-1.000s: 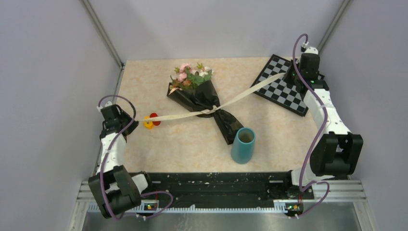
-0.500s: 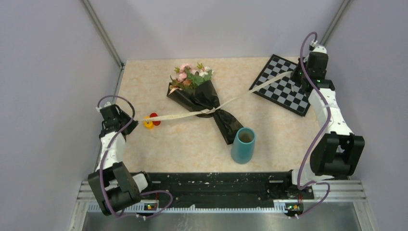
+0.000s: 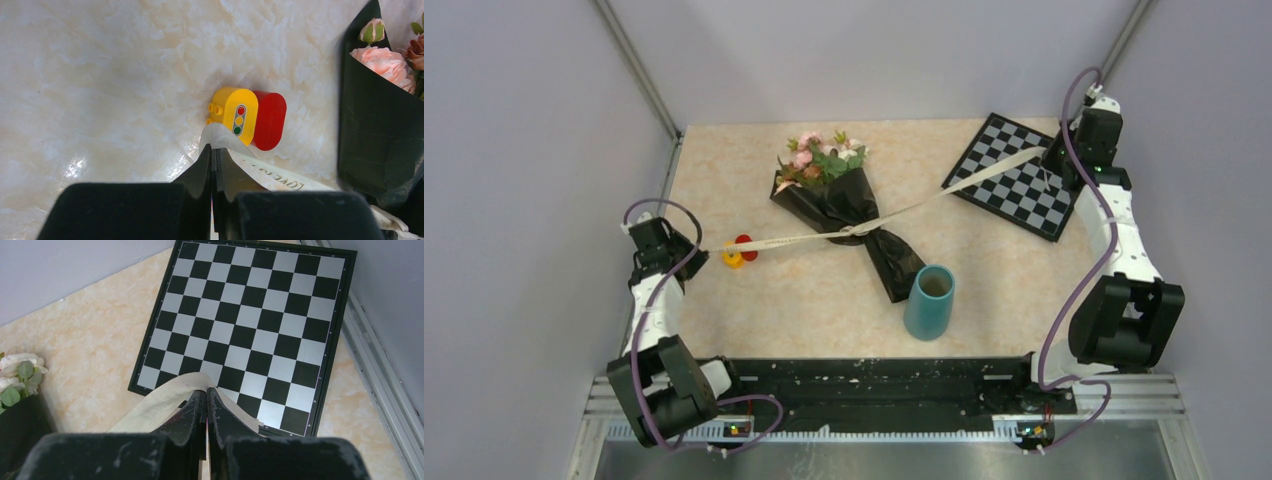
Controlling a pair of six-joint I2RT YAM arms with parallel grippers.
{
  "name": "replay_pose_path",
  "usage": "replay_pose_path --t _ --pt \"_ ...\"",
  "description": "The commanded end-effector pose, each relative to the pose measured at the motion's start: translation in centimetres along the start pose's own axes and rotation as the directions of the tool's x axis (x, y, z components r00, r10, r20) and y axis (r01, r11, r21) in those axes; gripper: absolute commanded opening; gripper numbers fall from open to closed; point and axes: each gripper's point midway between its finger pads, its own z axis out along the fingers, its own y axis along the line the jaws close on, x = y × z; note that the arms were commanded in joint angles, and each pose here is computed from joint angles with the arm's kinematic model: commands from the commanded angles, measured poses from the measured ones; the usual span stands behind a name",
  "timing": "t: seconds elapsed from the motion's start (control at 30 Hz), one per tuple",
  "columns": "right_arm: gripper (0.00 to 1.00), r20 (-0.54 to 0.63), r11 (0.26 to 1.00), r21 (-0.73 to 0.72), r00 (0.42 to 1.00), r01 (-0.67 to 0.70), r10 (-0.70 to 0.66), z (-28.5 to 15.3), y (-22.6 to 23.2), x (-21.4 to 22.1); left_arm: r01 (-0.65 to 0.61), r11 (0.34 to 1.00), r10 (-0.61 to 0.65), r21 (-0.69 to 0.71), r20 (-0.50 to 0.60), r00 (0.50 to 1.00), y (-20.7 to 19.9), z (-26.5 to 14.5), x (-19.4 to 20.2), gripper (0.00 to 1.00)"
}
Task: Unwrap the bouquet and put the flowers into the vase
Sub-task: Untie the ribbon from the wrapping paper.
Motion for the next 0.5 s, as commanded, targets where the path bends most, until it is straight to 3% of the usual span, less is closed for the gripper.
replay_pose_path --t 0.0,0.47 --pt "0.0 0.111 1.0 -0.007 0.994 -0.005 0.006 -0.8 0.1 -4.0 -0.005 1.0 0.003 0.024 0.081 0.997 -1.0 -0.5 -2.7 0.0" --pt "0.0 0.146 0.999 -0.045 0.989 -0.006 0.013 -2.3 0.9 -6.3 -0.021 0.996 0.012 0.088 0.096 0.995 -2.3 -1.7 -3.1 0.0"
